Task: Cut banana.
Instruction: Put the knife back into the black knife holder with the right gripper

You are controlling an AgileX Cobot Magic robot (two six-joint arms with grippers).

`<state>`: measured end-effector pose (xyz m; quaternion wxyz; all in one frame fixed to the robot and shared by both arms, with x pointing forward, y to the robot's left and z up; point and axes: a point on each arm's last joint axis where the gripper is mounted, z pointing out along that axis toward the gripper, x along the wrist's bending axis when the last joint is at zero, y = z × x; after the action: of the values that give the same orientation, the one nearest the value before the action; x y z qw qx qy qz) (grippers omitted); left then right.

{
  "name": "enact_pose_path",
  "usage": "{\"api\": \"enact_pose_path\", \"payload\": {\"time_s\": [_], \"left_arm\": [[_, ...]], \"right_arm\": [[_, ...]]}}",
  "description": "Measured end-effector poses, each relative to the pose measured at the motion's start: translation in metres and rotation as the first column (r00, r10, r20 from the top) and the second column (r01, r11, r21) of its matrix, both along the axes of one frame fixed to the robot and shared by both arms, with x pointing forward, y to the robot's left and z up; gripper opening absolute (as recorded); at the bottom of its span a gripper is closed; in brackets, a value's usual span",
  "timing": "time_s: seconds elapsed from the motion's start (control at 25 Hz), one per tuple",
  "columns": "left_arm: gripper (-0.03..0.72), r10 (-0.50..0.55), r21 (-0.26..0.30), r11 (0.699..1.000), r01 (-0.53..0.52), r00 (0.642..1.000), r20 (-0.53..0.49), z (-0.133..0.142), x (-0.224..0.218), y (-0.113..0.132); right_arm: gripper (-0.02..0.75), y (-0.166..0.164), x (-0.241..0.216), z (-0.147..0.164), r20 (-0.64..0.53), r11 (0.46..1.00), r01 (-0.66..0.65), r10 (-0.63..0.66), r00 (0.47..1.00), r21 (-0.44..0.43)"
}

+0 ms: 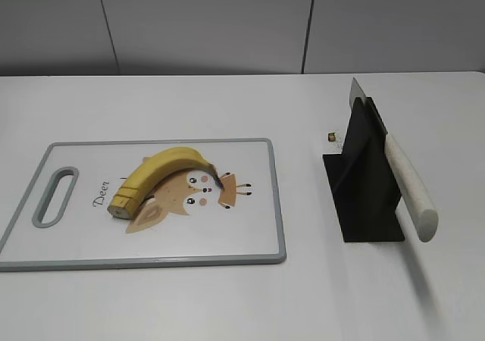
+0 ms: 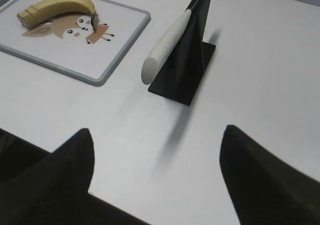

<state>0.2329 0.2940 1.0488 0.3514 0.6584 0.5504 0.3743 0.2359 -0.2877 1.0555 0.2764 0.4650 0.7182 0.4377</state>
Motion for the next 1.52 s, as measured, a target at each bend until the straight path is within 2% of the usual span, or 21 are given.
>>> {"api": "enact_pose_path", "payload": {"time_s": [0.12,0.4,0.96,1.52], "left_arm": [[0.555,0.0,0.0,1.0,0.0,1.0,0.0,0.0,0.0,0.0],[0.553,0.0,0.0,1.0,0.0,1.0,0.0,0.0,0.0,0.0],[0.545,0.0,0.0,1.0,0.0,1.0,0.0,0.0,0.0,0.0],[0.543,0.0,0.0,1.0,0.0,1.0,0.0,0.0,0.0,0.0]], "right_arm": [[0.593,-0.0022,-0.0058,-0.0008,0.035,1.0,0.002,-0.002,0.999,0.004],[0.593,-0.0012,-0.0066,-0.0006,0.036,1.0,0.01,-0.01,0.999,0.015],[0.592,0.0013,-0.0037,-0.0006,0.035,0.967,0.254,-0.255,0.966,0.021],[0.592,0.0016,-0.0036,-0.0005,0.035,0.966,0.258,-0.259,0.965,0.022]]}}
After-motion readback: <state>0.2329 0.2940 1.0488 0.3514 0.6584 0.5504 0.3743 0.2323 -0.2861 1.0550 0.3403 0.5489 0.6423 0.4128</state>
